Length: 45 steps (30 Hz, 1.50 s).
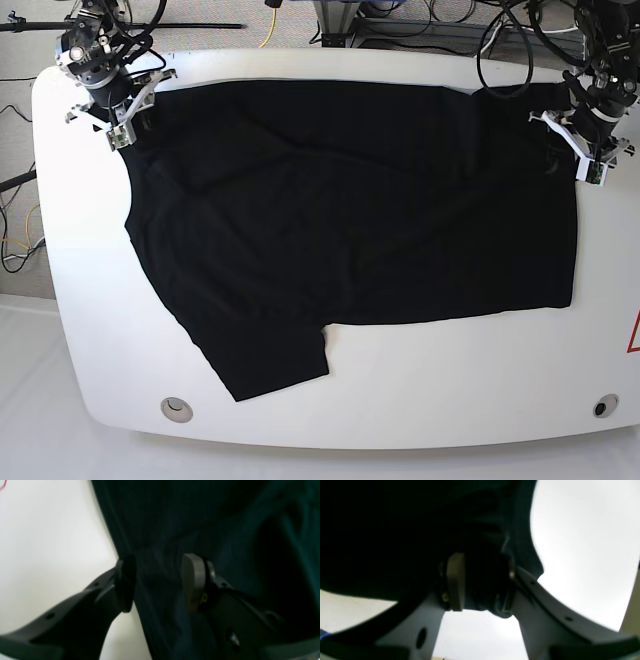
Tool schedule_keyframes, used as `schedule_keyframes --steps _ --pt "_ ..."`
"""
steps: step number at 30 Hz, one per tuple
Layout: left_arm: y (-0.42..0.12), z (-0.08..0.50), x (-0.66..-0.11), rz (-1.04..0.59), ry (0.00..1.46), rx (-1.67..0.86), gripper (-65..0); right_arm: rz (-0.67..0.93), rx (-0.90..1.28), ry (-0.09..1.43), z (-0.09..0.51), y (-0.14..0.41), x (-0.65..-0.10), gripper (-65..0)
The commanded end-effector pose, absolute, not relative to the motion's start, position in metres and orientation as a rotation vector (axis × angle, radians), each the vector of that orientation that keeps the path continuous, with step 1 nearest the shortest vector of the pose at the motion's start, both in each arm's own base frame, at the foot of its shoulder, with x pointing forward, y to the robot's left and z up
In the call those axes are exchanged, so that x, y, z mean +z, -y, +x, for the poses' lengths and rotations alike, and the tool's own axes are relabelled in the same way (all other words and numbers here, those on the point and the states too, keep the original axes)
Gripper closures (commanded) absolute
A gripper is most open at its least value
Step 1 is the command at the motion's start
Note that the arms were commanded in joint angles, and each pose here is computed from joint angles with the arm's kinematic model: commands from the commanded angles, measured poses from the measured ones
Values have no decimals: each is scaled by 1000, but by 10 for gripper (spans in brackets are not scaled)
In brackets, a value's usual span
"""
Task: Fold the T-shirt properly
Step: 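Shift both grippers along the shirt's side edges away from the shoulders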
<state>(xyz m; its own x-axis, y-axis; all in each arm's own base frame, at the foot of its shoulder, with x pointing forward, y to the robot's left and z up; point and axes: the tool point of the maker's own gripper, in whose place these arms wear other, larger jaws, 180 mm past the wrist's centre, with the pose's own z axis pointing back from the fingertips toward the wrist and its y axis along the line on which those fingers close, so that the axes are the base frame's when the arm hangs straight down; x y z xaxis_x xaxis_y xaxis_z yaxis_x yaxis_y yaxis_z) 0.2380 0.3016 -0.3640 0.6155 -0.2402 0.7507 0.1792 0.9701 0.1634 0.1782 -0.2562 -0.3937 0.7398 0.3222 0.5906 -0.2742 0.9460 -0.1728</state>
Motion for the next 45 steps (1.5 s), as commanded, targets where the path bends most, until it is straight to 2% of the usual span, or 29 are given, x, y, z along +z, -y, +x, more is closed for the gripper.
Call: schedule_keyframes --steps 1,6,8,14,16,18,19,29,34,40,45 --pt "-308 242 -356 91 901 -245 -285 -84 338 677 181 257 -386 -187" --pt "-314 240 -363 100 881 -239 -294 -96 335 655 182 260 -387 -208" --pt "-316 238 -368 101 870 -228 -297 -88 330 646 184 258 -389 -239" --pt "-313 240 -365 100 874 -242 -265 -90 325 648 188 260 -389 -282" --pt "-309 243 -362 97 884 -254 -216 -91 323 653 191 261 -389 -284" --pt "-300 244 -358 86 897 -274 -32 -88 326 697 203 261 -383 -280" --pt "-298 244 -358 82 899 -278 0 -87 323 703 205 261 -382 -277" --pt "-288 252 -337 98 979 -285 0 -69 324 782 225 257 -368 -264" --pt "-286 254 -330 108 994 -288 -128 -68 323 790 227 257 -366 -265" --pt "-290 251 -338 117 945 -284 -227 -81 341 787 225 258 -363 -269" --pt "-290 251 -340 112 938 -291 -222 -82 343 775 222 257 -365 -270"
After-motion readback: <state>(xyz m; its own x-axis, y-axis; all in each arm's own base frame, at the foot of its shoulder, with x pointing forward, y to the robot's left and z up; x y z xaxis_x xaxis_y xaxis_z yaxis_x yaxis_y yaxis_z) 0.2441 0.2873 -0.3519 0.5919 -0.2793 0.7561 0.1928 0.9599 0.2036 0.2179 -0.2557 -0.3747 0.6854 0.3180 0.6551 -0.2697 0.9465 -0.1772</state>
